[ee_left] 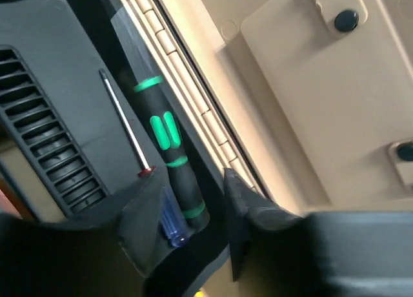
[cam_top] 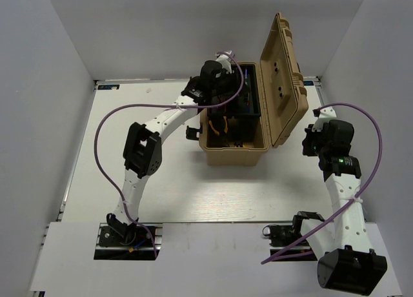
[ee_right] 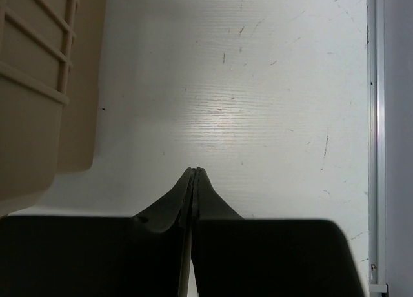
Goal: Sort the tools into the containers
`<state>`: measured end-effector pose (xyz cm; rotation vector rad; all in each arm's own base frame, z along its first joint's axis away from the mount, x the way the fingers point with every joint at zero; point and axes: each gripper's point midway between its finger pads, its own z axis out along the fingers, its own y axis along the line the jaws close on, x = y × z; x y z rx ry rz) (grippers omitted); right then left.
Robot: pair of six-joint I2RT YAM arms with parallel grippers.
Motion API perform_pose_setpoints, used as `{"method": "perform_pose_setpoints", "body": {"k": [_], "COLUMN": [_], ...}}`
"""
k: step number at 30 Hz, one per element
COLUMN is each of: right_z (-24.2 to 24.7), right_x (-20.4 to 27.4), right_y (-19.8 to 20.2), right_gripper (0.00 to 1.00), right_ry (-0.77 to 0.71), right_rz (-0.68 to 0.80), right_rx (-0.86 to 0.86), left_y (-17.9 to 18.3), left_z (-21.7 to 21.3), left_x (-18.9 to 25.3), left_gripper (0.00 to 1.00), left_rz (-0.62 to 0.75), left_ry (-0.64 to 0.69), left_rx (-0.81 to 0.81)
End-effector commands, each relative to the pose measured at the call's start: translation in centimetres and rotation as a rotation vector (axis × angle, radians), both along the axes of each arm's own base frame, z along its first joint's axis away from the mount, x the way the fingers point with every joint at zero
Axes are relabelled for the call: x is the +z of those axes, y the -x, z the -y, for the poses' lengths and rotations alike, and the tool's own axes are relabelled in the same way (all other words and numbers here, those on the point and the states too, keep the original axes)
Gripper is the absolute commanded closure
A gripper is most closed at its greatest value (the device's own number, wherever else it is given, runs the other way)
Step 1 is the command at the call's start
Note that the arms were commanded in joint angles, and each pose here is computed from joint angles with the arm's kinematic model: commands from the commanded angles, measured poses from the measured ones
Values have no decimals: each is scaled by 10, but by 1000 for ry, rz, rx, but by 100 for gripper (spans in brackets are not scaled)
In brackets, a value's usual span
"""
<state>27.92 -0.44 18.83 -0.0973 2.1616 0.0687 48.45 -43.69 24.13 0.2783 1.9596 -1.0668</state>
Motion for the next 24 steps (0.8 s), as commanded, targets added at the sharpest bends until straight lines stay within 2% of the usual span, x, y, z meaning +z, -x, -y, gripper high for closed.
{"method": "perform_pose_setpoints", "body": {"k": [1,6,10,11,12,13,14,15,16,17,18,19,20,21,22,23,24], "right_z": [3,11,17,18,15,14,13,9,4,-3,-10,-21,-25,-31,-47,-54,-60], "right_x": [10,21,43,59,65,78,84,100,111,118,135,136,138,145,145,145,147], "right_y": [-6,-9,-17,-22,-26,-31,-33,-35,-40,-41,-42,-45,-45,-46,-44,-43,-41], "right_gripper": [100,100,100,100,100,100,100,100,100,100,100,100,100,100,100,100,100], "right_ry": [10,31,38,38,29,25,17,12,-4,-27,-46,-76,-98,-121,-173,-201,-222], "right_rz": [54,78,126,162,172,198,206,242,258,268,304,297,297,303,294,284,282], "right_rx": [-7,-49,-86,-88,-78,-71,-65,-43,-18,15,55,109,125,145,229,264,297], "left_y": [4,2,10,13,23,29,32,37,55,65,68,80,104,108,119,134,144], "left_z": [7,6,-9,-14,-28,-38,-53,-67,-97,-113,-136,-154,-177,-200,-215,-243,-259], "left_x": [33,60,106,102,130,141,122,125,162,125,126,87,113,109,79,94,84], "left_gripper": [46,30,25,25,25,24,22,22,15,12,9,5,5,3,3,1,0], "left_rz": [36,77,158,153,198,238,210,220,285,233,255,209,254,256,215,243,223], "left_ry": [46,48,57,35,39,19,-34,-55,-43,-113,-144,-217,-183,-204,-260,-257,-298], "left_rx": [-29,-23,8,14,40,53,78,123,170,195,288,311,347,427,450,536,575]}}
